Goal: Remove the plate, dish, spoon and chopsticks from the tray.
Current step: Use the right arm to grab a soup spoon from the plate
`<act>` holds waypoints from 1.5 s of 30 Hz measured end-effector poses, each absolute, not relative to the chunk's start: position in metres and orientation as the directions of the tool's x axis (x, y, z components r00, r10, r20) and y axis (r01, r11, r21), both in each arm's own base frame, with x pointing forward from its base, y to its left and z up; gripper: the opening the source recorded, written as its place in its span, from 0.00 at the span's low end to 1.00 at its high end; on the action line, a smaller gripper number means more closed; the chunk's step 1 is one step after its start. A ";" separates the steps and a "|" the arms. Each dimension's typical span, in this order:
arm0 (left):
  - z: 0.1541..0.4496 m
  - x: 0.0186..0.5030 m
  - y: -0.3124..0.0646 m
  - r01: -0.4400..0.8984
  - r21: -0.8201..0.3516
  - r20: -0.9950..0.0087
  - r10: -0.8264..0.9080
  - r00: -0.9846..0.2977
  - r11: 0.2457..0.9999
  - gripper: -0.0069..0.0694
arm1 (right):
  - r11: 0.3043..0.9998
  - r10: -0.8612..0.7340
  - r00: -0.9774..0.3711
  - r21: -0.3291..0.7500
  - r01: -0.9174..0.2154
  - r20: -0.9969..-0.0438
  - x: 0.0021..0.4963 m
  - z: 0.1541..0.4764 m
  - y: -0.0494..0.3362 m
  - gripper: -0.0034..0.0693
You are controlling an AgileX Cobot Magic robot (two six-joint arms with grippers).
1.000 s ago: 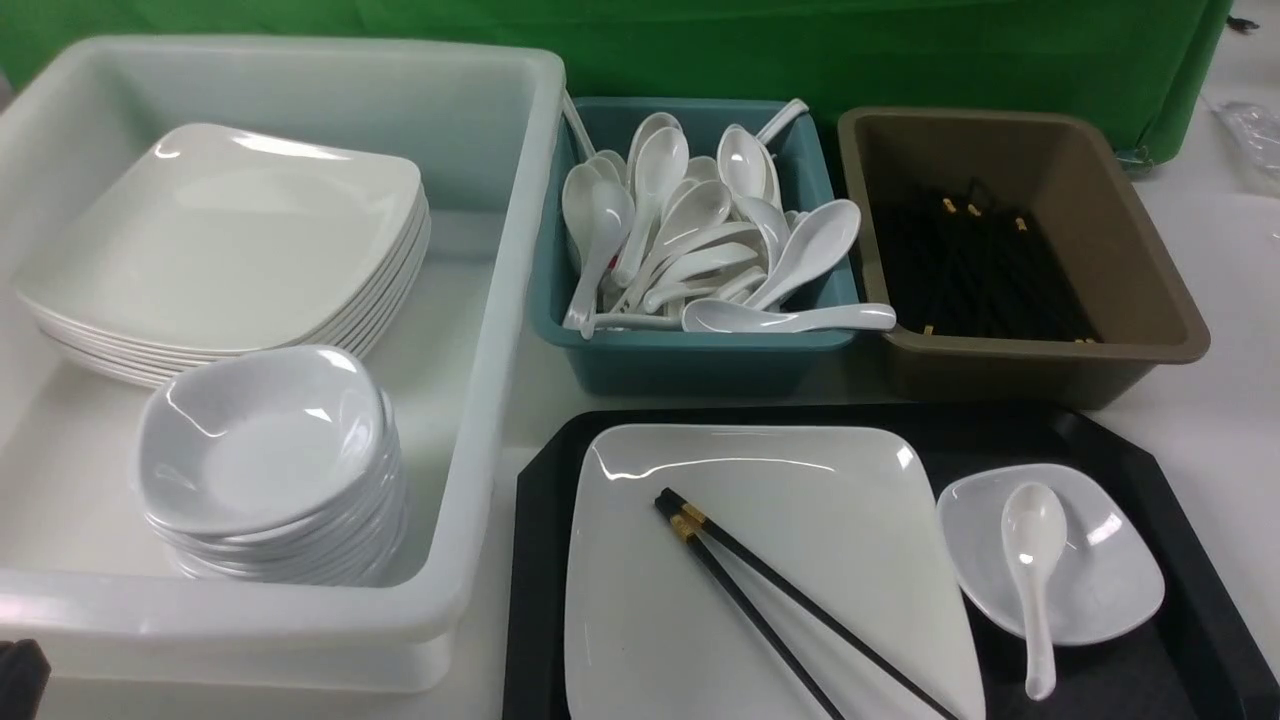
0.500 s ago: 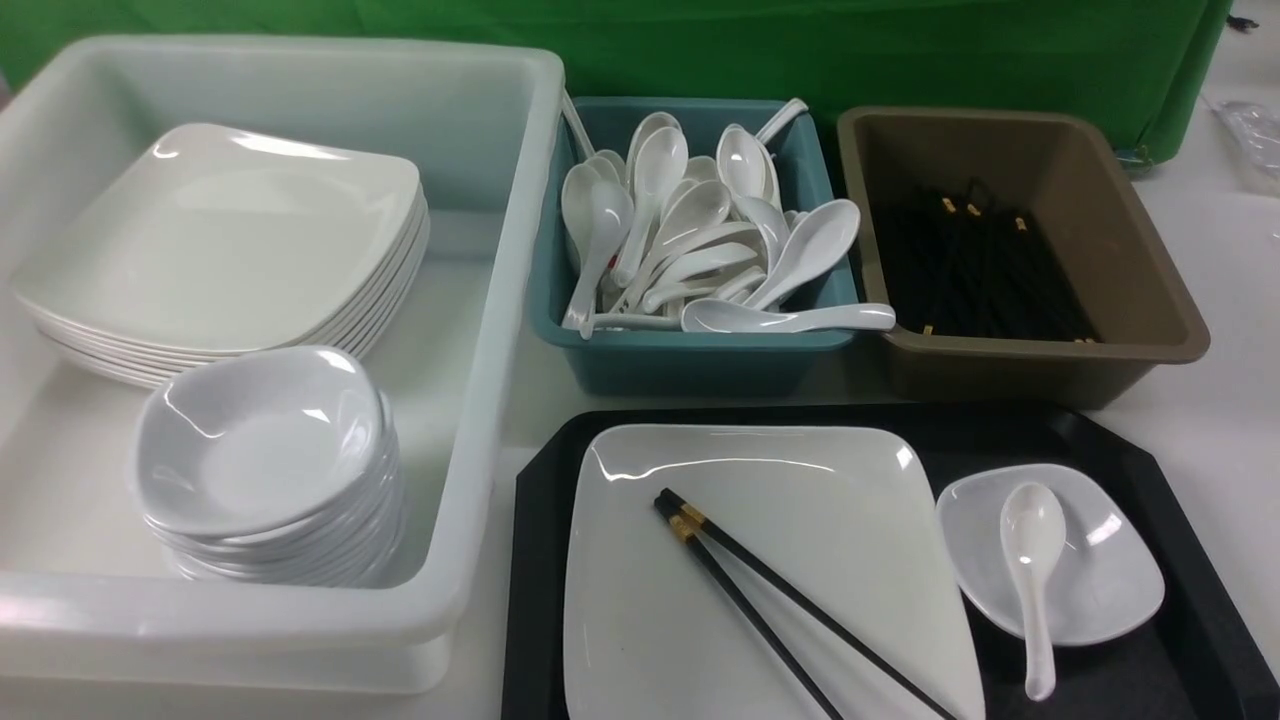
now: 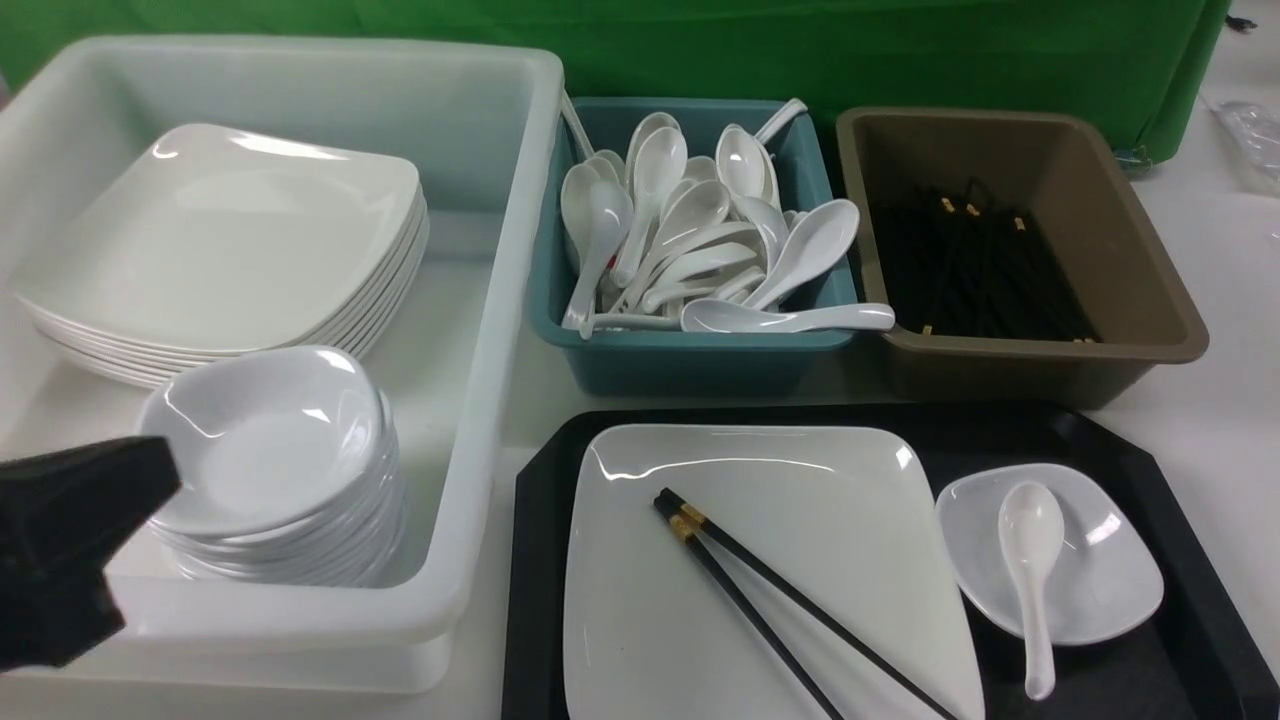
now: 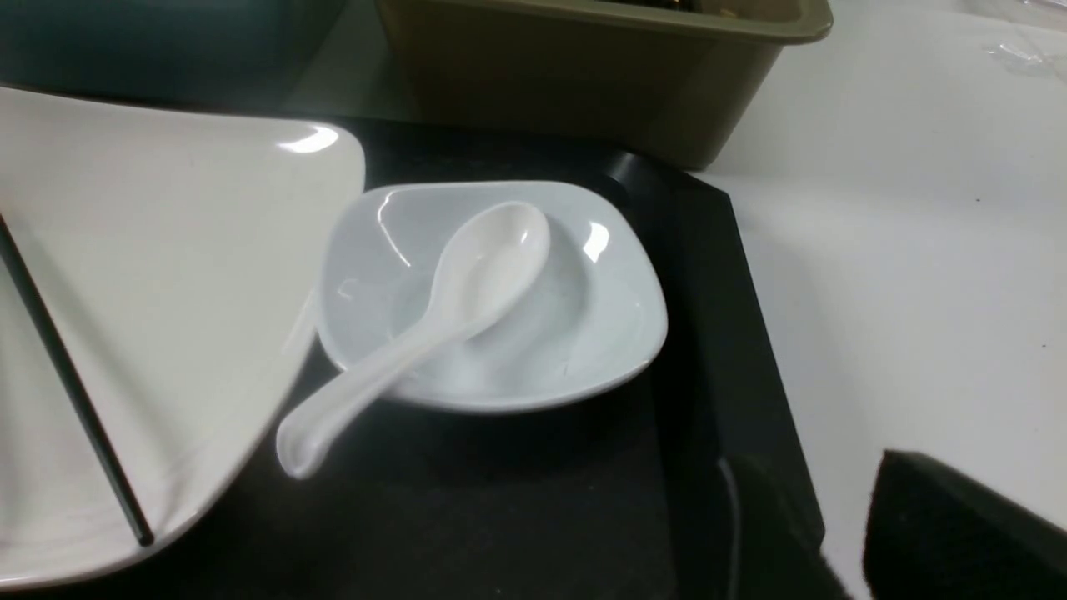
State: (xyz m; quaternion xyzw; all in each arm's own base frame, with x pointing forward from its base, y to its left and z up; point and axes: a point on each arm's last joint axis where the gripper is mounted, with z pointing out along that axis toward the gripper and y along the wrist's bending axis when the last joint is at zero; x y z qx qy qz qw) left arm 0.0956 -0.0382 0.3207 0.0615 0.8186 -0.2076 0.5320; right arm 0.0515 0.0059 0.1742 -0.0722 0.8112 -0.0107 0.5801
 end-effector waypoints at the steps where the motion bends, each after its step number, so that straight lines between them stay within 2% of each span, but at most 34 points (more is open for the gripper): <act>1: 0.325 0.107 -0.046 0.372 -0.264 -0.885 -0.070 -0.460 0.890 0.11 | 0.989 -0.130 -0.316 -0.101 -0.105 -0.940 0.052 0.174 0.006 0.38; 7: 0.312 0.139 -0.083 0.535 -0.208 -0.841 0.130 -0.525 0.819 0.11 | 0.989 -0.129 -0.317 -0.100 -0.105 -0.940 0.052 0.174 0.006 0.38; 11: 0.302 0.152 -0.101 0.569 -0.198 -0.833 0.169 -0.527 0.798 0.11 | 0.989 -0.130 -0.316 -0.102 -0.105 -0.940 0.052 0.174 0.006 0.38; 15: 0.300 0.154 -0.103 0.575 -0.196 -0.829 0.179 -0.530 0.794 0.11 | 0.992 -0.114 -0.270 -0.093 -0.088 -0.956 0.053 0.179 0.005 0.38; 17: 0.302 0.151 -0.102 0.580 -0.196 -0.833 0.179 -0.524 0.790 0.11 | 0.997 0.054 -0.191 0.063 -0.044 -0.980 0.055 0.187 0.005 0.38; 18: 0.303 0.150 -0.102 0.582 -0.194 -0.834 0.179 -0.521 0.790 0.11 | 0.996 0.078 -0.175 0.086 -0.037 -0.981 0.055 0.188 0.005 0.38; 20: 0.308 0.145 -0.099 0.590 -0.182 -0.850 0.176 -0.497 0.787 0.11 | 0.931 0.363 -0.075 0.364 -0.009 -0.929 0.056 0.198 0.003 0.38; 21: 0.309 0.144 -0.099 0.592 -0.175 -0.854 0.178 -0.489 0.787 0.11 | 0.899 0.436 -0.054 0.438 -0.009 -0.898 0.057 0.200 0.003 0.38; 22: 0.309 0.144 -0.098 0.592 -0.175 -0.854 0.178 -0.489 0.787 0.11 | 0.899 0.438 -0.048 0.439 -0.008 -0.898 0.057 0.200 0.002 0.38; 23: 0.311 0.142 -0.096 0.599 -0.149 -0.862 0.194 -0.469 0.786 0.11 | 0.846 0.533 -0.013 0.534 -0.018 -0.846 0.057 0.204 0.002 0.38; 24: 0.311 0.141 -0.096 0.603 -0.142 -0.860 0.204 -0.467 0.785 0.11 | 0.834 0.551 -0.008 0.551 -0.020 -0.835 0.057 0.204 0.002 0.38; 35: 0.307 0.138 -0.096 0.619 -0.130 -0.837 0.249 -0.487 0.774 0.11 | 0.819 0.574 0.019 0.573 -0.031 -0.819 0.057 0.207 0.001 0.38; 41: 0.309 0.139 -0.096 0.614 -0.126 -0.847 0.238 -0.475 0.779 0.11 | 0.787 0.616 0.028 0.615 -0.037 -0.787 0.057 0.208 0.001 0.38; 42: 0.309 0.139 -0.096 0.614 -0.126 -0.847 0.237 -0.475 0.780 0.11 | 0.788 0.616 0.028 0.615 -0.037 -0.788 0.057 0.208 0.001 0.38; 45: 0.309 0.140 -0.096 0.613 -0.125 -0.848 0.236 -0.474 0.780 0.11 | 0.847 0.529 -0.045 0.530 -0.035 -0.848 0.056 0.211 0.004 0.38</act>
